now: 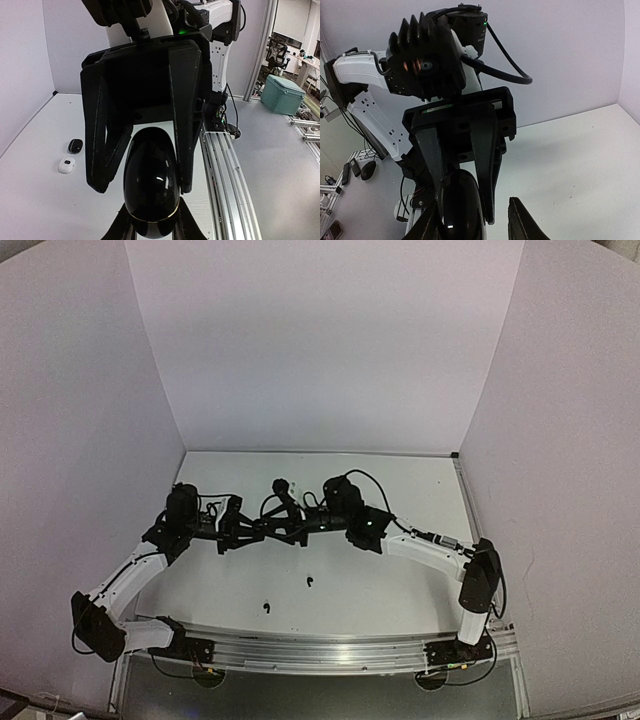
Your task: Insert the wireless bluetooth earbuds into the charging case
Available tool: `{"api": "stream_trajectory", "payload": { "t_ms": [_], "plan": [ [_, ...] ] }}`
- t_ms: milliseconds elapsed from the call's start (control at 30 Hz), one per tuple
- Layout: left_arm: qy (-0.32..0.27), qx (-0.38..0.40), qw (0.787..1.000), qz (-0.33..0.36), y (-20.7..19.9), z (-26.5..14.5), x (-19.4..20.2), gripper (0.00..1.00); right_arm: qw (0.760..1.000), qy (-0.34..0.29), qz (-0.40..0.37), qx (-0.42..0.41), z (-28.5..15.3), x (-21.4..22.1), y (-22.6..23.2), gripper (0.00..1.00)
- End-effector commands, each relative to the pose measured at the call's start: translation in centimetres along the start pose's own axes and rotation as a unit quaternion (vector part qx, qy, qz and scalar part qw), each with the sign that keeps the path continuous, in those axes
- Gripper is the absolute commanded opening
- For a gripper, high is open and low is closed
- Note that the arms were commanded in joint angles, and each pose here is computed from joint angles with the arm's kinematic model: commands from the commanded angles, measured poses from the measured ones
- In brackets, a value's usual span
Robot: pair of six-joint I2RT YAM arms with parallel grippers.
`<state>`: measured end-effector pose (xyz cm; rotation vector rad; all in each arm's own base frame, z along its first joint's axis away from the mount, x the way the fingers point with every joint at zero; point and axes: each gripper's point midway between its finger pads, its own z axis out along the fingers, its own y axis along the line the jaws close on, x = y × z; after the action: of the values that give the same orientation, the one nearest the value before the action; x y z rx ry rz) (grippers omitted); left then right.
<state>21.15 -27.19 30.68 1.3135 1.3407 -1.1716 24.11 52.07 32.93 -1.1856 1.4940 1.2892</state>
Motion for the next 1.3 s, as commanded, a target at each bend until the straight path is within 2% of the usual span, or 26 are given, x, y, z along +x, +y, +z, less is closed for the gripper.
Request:
{"api": "stream_trajectory", "payload": {
  "t_ms": [0,567,833,1267],
  "plan": [
    [0.002,0.003,0.997,0.072,-0.9,-0.5,-1.8,0.00,1.000,-0.012,-0.001,0.019,0.1,-1.3,-0.9,0.38],
    [0.035,-0.006,0.989,0.144,-1.0,-0.8,-0.4,0.00,0.999,-0.003,0.036,0.014,0.5,-0.8,-1.9,0.33],
    [0.043,-0.017,0.982,0.182,-0.8,-0.9,-0.1,0.00,0.996,0.002,0.085,0.008,0.8,-0.8,-3.1,0.37],
    [0.026,-0.043,0.986,0.159,0.1,-0.9,-0.8,0.00,0.992,0.024,0.116,-0.049,1.4,0.4,-1.8,0.29]
  ]
}}
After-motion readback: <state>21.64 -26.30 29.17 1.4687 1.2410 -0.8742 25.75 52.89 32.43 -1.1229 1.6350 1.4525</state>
